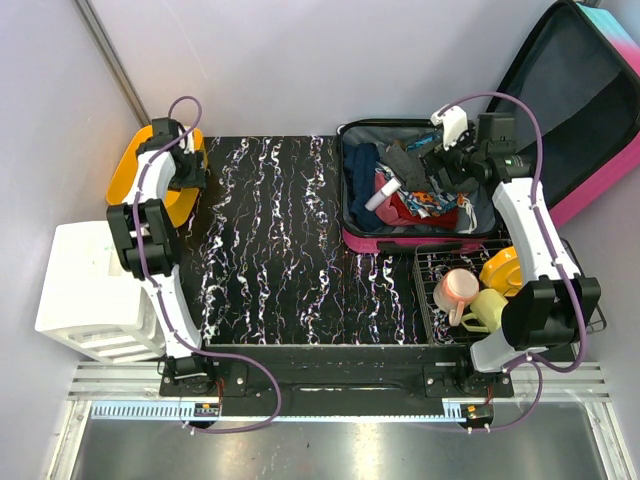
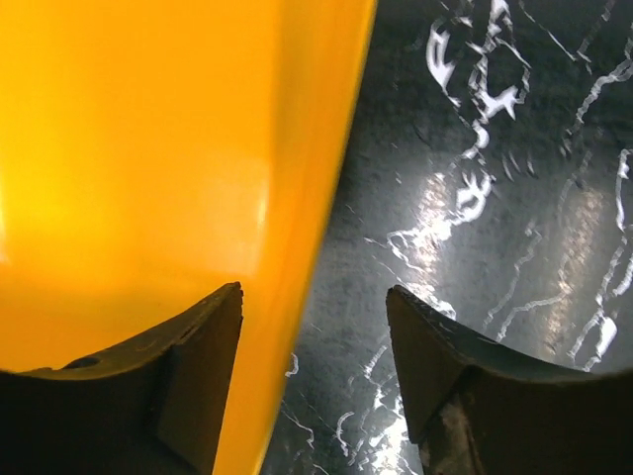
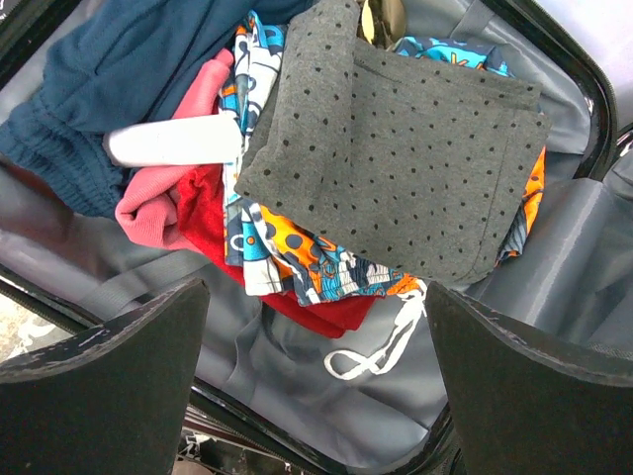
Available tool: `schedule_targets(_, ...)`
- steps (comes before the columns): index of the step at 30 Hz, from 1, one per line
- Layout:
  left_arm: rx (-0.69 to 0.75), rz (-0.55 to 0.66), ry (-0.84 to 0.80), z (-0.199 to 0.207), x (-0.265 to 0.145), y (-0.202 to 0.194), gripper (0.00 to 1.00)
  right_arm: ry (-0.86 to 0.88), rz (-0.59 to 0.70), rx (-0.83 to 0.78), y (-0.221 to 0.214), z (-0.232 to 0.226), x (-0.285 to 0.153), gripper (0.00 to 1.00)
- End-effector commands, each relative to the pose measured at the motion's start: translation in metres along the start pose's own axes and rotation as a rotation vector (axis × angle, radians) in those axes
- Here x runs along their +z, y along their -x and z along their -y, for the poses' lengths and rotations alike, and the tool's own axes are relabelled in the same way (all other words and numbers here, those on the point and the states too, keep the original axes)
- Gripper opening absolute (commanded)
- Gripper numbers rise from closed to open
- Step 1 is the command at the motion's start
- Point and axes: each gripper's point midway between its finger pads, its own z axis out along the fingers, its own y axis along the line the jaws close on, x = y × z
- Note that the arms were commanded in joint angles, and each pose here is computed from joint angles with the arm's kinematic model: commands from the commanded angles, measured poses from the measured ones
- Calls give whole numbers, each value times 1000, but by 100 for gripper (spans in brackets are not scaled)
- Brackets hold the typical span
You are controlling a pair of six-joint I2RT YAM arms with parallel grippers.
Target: Open, take out, and arrange the luggage
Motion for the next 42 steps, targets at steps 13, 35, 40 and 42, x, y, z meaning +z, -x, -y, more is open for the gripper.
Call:
schedule_targets(13, -285, -149, -562, 231, -82, -20, 7, 51, -19, -5, -14, -1, 42, 99)
schedule_targets(35, -327, -176, -711, 349, -90, -36, 65, 137, 164, -384, -13, -6, 90, 77)
schedule_targets(40, -260, -62, -762, 339, -112, -2, 77, 215, 173, -440, -16, -16, 99, 80)
schedule_targets(42, -230, -5, -767, 336, -121, 11, 84, 263, 157, -440, -21, -24, 98, 87)
